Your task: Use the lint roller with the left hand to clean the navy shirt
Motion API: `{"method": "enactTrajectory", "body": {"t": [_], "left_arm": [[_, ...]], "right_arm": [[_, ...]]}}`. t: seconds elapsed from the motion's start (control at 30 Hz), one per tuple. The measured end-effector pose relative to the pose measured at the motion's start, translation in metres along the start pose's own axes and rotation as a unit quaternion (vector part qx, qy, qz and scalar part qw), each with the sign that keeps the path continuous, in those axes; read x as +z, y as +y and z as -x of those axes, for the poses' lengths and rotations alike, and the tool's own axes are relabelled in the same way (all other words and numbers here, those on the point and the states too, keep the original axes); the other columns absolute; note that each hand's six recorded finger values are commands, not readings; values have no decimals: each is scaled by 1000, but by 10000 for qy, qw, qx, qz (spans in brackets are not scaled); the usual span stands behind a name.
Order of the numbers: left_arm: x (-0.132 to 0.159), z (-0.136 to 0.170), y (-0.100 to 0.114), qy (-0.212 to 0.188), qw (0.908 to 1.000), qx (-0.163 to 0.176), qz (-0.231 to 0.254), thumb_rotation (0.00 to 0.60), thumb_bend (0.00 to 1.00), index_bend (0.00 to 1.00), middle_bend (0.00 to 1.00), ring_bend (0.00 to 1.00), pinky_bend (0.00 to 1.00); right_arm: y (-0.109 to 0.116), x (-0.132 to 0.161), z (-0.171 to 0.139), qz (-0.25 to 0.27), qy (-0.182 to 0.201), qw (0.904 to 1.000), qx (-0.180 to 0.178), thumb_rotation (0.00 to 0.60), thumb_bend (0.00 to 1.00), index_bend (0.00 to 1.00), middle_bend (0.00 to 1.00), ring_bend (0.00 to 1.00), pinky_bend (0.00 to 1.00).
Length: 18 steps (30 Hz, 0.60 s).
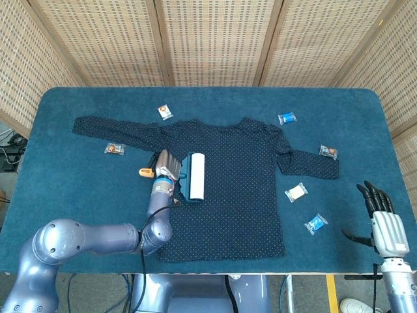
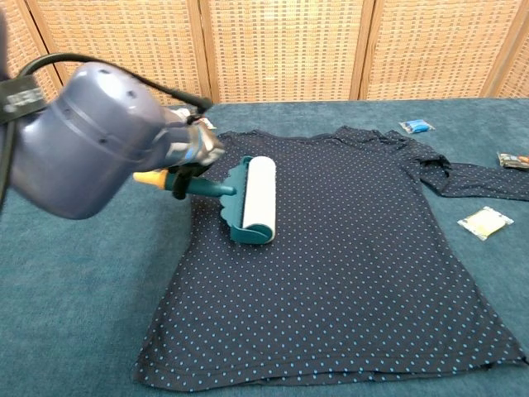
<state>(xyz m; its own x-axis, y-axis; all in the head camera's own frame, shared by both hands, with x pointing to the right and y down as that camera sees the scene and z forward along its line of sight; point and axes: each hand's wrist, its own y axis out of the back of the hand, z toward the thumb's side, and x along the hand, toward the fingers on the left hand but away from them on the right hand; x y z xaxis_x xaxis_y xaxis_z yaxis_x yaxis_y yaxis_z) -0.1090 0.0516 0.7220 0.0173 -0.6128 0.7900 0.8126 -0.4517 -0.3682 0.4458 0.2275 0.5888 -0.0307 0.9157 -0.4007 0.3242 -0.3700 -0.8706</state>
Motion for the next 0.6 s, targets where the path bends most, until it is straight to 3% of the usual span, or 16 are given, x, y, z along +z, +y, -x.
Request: {"method": "enactTrajectory", "body": {"t": [0.27, 0.6], "left_arm": [[24, 10, 41, -98, 9997, 206, 20, 600, 948, 880, 829, 726, 695], [38, 15, 52, -138, 9997, 199, 2, 600, 948, 879, 829, 726, 695]], "right_arm": [[2, -2, 1, 57, -32, 10000, -27, 600, 134, 53, 0, 0, 0], [9, -7, -1, 103, -78, 9999, -110, 600, 134, 54, 0, 0, 0]]}}
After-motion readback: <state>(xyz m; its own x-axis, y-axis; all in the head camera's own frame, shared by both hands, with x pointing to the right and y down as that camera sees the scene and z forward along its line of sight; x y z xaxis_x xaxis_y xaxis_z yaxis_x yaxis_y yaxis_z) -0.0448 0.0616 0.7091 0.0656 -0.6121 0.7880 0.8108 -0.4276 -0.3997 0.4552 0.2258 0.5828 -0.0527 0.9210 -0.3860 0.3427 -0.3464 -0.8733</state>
